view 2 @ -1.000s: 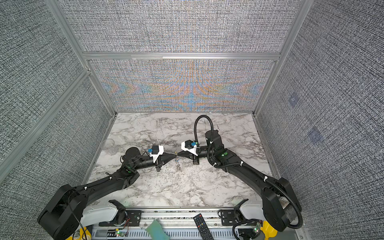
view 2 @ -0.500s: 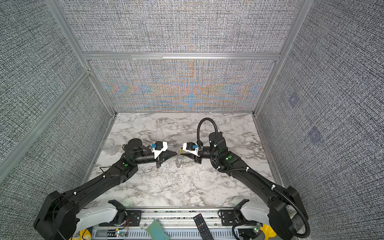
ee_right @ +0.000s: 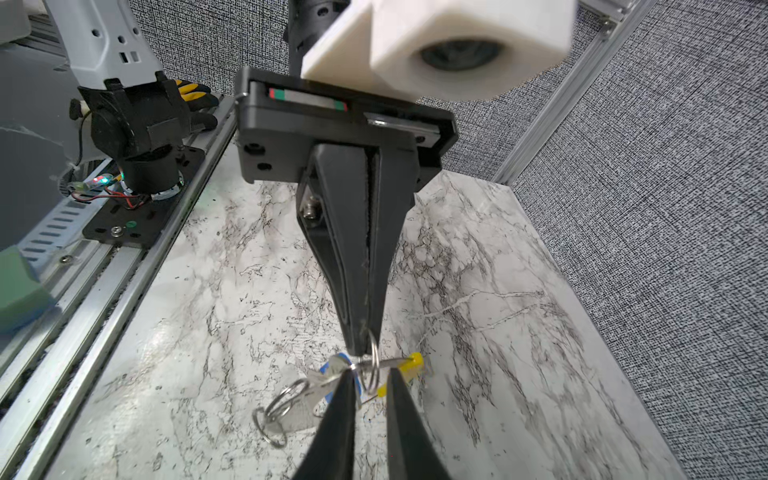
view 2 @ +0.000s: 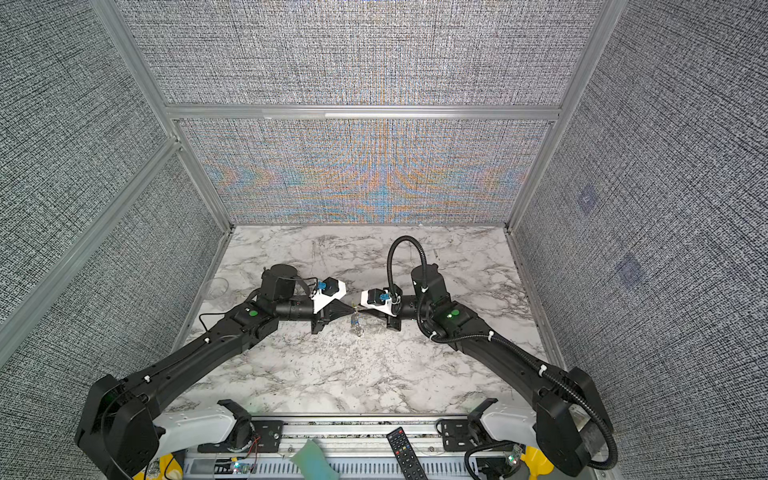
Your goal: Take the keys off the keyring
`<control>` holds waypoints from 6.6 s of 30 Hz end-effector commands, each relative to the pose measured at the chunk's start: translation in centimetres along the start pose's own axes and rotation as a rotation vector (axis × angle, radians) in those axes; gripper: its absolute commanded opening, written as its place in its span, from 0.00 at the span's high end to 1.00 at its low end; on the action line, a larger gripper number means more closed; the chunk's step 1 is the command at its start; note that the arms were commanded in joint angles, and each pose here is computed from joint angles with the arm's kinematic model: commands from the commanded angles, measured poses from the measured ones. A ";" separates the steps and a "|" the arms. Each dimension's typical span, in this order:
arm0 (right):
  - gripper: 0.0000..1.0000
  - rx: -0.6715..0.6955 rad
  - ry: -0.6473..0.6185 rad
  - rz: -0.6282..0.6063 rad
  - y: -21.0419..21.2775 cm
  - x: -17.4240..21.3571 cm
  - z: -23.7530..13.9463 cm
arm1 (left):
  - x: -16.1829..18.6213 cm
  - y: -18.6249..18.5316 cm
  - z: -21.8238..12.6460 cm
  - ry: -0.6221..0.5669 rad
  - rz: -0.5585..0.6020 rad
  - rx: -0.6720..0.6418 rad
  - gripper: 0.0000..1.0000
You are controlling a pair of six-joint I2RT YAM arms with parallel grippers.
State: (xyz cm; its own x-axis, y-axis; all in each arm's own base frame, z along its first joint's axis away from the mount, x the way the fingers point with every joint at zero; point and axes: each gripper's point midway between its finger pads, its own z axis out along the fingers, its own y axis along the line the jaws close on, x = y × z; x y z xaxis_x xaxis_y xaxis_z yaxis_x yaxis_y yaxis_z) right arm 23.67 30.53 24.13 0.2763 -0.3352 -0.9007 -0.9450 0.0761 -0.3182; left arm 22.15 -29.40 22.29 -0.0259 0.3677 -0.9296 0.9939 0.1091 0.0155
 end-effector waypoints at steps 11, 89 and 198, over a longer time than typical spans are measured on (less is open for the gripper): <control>0.89 -0.023 -0.026 0.052 0.0 -0.3 0.5 | 0.1 -0.6 0.1 0.013 0.035 0.012 1.00; 0.75 -0.008 -0.071 0.058 0.6 -0.9 -0.4 | 0.4 -0.8 -0.7 0.036 0.008 -0.021 1.00; 0.81 -0.036 -0.069 0.168 1.0 -0.1 0.4 | -1.0 -0.6 -0.7 0.077 0.043 -0.003 1.00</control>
State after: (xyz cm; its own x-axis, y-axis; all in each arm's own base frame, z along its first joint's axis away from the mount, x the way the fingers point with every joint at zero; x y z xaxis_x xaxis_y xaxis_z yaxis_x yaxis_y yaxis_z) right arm 22.92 30.82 23.60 0.1134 -0.2598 -0.9590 -0.9835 0.1077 -0.1455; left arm 21.96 -29.30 23.74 -0.0050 0.4201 -0.9075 0.9916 0.1197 0.0499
